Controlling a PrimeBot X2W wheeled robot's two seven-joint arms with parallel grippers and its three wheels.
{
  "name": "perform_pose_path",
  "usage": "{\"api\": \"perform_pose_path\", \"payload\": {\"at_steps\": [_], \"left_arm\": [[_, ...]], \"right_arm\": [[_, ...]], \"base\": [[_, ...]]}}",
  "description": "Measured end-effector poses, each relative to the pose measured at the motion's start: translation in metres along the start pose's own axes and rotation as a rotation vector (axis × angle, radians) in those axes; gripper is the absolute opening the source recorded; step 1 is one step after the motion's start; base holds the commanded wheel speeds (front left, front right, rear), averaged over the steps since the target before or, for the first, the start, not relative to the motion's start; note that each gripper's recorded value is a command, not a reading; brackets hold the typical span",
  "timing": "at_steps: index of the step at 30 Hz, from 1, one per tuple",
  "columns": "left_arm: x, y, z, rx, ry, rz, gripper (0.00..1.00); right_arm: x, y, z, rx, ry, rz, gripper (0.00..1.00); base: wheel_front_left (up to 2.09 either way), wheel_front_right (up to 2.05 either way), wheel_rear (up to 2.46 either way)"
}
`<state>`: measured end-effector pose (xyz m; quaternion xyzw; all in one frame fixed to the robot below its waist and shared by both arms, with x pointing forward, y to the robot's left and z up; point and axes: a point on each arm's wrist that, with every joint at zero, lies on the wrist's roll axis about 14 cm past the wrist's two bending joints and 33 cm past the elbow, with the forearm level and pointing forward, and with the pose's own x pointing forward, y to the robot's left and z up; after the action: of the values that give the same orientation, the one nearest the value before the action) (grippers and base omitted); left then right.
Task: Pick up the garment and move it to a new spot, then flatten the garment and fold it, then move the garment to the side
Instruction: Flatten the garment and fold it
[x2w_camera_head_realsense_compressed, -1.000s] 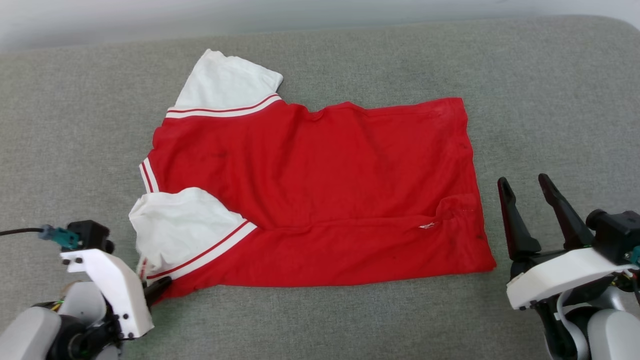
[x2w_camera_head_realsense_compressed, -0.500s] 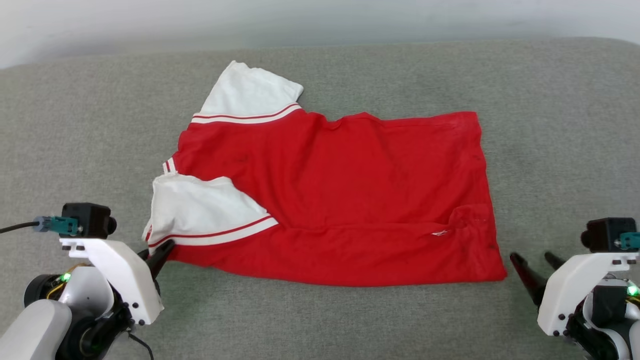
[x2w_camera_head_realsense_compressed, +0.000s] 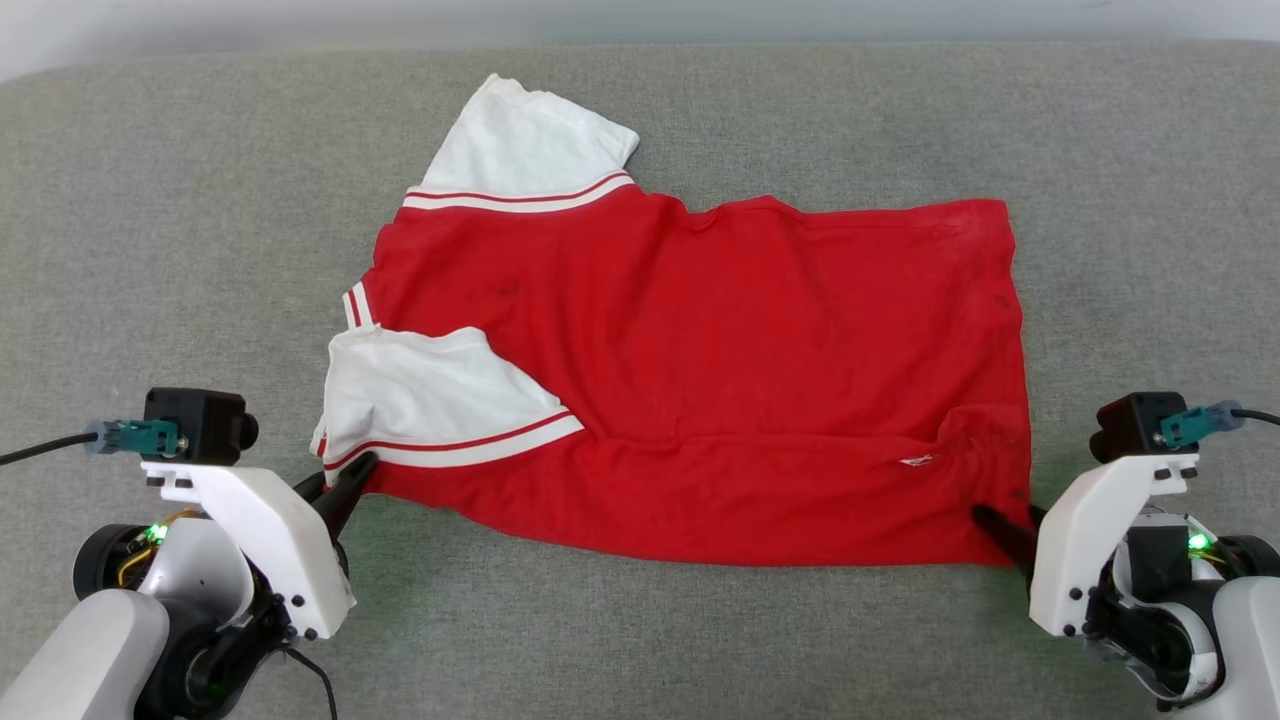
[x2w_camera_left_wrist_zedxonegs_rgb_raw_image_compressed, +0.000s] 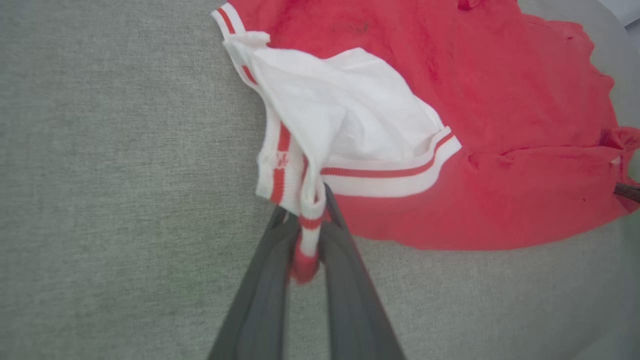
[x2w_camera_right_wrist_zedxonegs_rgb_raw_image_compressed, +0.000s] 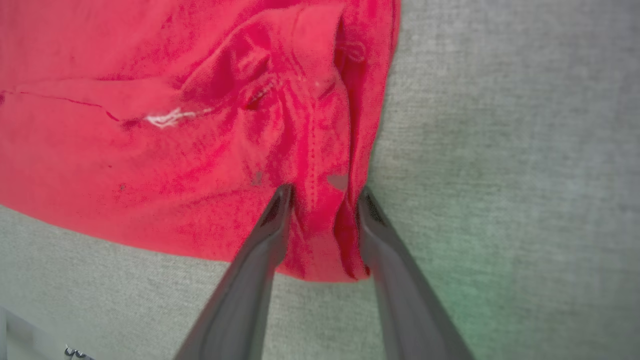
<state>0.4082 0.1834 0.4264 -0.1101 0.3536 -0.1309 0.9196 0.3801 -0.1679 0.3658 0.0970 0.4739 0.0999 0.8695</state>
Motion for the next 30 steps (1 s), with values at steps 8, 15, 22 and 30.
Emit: {"api": "perform_pose_path", "payload": {"at_steps": [8,15,22,30], "left_arm": [[-0.001,-0.002,0.006,-0.026,-0.054,0.005,0.00],[-0.016,-0.010,0.003,-0.060,-0.099,0.007,0.00],[-0.043,-0.015,-0.006,-0.074,-0.134,0.023,0.00],[-0.072,-0.014,-0.036,-0.119,-0.102,0.055,0.00]], "right_arm": [[-0.001,0.007,0.007,-0.026,-0.013,0.017,0.00],[-0.018,0.018,0.023,-0.074,-0.093,0.035,0.00],[-0.042,0.028,0.024,-0.101,-0.160,0.054,0.00],[-0.064,0.023,0.001,-0.070,-0.161,0.044,0.00]], "base": [[0.00,0.00,0.00],[0.00,0.00,0.00],[0.00,0.00,0.00],[0.00,0.00,0.00]]}}
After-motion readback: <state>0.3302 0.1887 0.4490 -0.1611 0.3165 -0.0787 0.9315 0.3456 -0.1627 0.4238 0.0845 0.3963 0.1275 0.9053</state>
